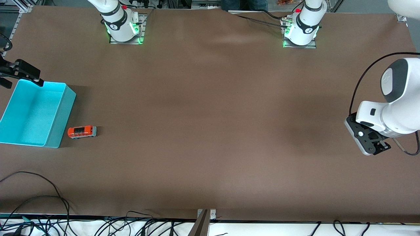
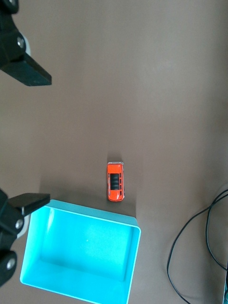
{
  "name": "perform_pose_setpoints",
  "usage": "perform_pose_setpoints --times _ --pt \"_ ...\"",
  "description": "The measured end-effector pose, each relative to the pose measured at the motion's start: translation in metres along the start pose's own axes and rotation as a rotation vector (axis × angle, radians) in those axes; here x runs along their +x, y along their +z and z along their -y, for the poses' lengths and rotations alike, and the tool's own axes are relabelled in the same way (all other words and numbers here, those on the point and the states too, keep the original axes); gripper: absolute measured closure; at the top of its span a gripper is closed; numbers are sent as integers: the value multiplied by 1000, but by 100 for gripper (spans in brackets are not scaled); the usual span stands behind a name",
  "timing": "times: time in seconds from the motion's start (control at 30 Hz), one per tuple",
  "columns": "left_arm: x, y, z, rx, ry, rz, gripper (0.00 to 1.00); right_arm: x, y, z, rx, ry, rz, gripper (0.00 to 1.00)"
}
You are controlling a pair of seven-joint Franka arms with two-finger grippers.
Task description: Wind up bus and store in blue box
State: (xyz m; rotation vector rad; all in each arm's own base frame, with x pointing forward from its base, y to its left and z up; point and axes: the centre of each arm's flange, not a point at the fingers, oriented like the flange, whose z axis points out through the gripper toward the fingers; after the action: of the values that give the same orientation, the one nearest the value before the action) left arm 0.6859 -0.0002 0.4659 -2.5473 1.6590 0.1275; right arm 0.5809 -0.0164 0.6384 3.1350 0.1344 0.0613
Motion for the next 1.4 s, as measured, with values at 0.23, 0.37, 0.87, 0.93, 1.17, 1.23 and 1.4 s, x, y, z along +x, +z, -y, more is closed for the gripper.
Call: perform_pose_setpoints --times 0.23,0.37,0.87,0.93,1.17,1.23,1.4 --pt "9 -24 -18 -32 -119 -26 0 0 3 0 1 4 7 0" --pt "19 -40 -27 -16 -181 -35 0 1 5 2 1 15 12 0" --pt "-10 -135 -88 -21 -760 -140 0 -4 22 1 7 27 99 0" --pt "-25 -138 -92 -46 -809 -158 0 -4 25 0 8 31 107 0" --pt "-59 -146 -108 -38 -864 -153 0 -6 58 -5 11 39 147 0" --pt "-61 -147 -112 -30 -865 -146 0 -7 71 -5 12 39 147 0" --pt "-63 -149 -116 -22 -876 -140 0 -10 102 -5 12 39 152 0"
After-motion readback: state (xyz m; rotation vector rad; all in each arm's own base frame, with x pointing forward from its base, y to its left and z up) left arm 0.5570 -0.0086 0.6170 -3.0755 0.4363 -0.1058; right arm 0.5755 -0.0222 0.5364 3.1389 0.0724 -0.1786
